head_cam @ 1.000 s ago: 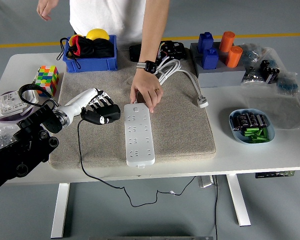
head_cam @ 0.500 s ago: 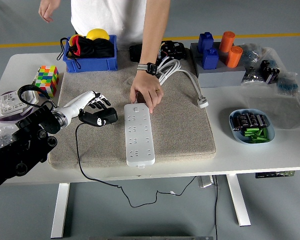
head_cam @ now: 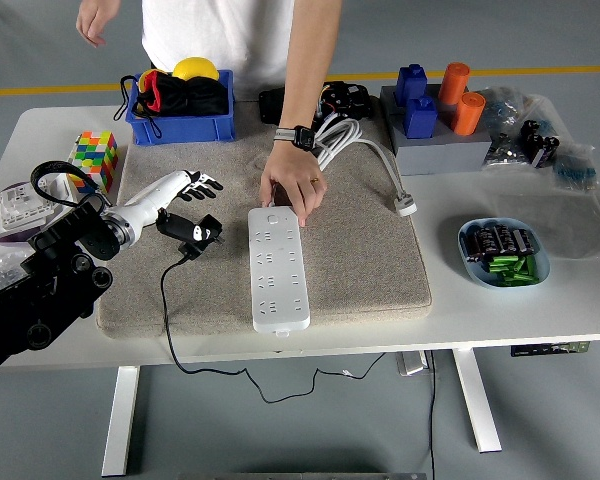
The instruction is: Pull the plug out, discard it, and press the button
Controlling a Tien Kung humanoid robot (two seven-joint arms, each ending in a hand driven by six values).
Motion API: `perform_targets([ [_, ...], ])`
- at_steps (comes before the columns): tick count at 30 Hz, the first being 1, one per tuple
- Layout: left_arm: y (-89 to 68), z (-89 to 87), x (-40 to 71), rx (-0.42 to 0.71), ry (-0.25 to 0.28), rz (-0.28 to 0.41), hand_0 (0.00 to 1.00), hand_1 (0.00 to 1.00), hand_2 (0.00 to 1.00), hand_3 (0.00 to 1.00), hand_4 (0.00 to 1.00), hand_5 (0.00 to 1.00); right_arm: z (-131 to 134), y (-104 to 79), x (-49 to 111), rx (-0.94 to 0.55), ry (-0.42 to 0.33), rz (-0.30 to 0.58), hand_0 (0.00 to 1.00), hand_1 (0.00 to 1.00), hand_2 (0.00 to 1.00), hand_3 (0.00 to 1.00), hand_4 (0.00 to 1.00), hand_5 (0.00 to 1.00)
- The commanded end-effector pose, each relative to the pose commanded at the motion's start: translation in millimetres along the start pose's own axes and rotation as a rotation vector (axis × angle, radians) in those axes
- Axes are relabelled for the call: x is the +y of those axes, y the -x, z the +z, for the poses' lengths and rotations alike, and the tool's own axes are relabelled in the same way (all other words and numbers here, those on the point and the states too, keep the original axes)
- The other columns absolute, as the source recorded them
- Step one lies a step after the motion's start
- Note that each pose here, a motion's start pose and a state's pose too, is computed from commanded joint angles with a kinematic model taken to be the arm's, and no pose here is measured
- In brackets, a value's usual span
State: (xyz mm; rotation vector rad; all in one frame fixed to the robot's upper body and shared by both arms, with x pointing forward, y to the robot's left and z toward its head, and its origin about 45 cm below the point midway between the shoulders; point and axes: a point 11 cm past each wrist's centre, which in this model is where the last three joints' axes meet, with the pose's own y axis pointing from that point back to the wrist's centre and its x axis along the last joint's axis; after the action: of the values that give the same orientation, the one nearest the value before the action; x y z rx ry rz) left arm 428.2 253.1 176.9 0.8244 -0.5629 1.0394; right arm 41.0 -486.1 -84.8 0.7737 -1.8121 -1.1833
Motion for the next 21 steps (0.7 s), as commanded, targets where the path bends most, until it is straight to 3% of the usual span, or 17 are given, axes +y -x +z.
perform_targets([
  [1,-2.0,8.3,1.0,-0.003,0.023,0.005,0.727,0.755,0.731,0.771,0.856,0.002,0,0.2,0.0,0.0,-0.001,0.0,0.757,0.668,0.655,0.621,0.669,0.507],
  [2,-3.0,14.7,1.8,-0.004,0.041,0.007,0.373,0.374,0.409,0.699,0.735,0.002,0,0.2,0.0,0.0,-0.001,0.0,0.757,0.668,0.655,0.621,0.668,0.507],
  [7,1.2,40.3,4.7,0.003,0.105,-0.021,0.373,0.374,0.409,0.699,0.735,0.002,0,0.2,0.0,0.0,-0.001,-0.001,0.757,0.668,0.655,0.621,0.668,0.507],
  [8,2.5,42.7,4.6,0.004,0.11,-0.025,0.185,0.111,0.199,0.671,0.564,0.002,0,0.2,0.0,-0.001,-0.001,0.0,0.757,0.668,0.656,0.621,0.668,0.507],
  [13,11.0,49.2,-0.9,0.012,0.106,-0.059,0.185,0.111,0.199,0.671,0.564,0.002,-1,0.7,0.1,0.0,-0.004,-0.001,0.757,0.668,0.656,0.621,0.668,0.507],
  [14,11.7,49.5,-1.7,0.012,0.104,-0.062,0.112,0.026,0.145,0.675,0.385,0.002,-2,0.8,0.1,0.0,-0.005,-0.002,0.757,0.668,0.656,0.621,0.668,0.506],
  [21,19.3,54.0,-11.9,-0.024,0.068,-0.108,0.083,0.002,0.103,0.676,0.394,0.002,0,-0.6,0.0,-0.002,-0.001,0.0,0.757,0.668,0.656,0.621,0.668,0.506],
])
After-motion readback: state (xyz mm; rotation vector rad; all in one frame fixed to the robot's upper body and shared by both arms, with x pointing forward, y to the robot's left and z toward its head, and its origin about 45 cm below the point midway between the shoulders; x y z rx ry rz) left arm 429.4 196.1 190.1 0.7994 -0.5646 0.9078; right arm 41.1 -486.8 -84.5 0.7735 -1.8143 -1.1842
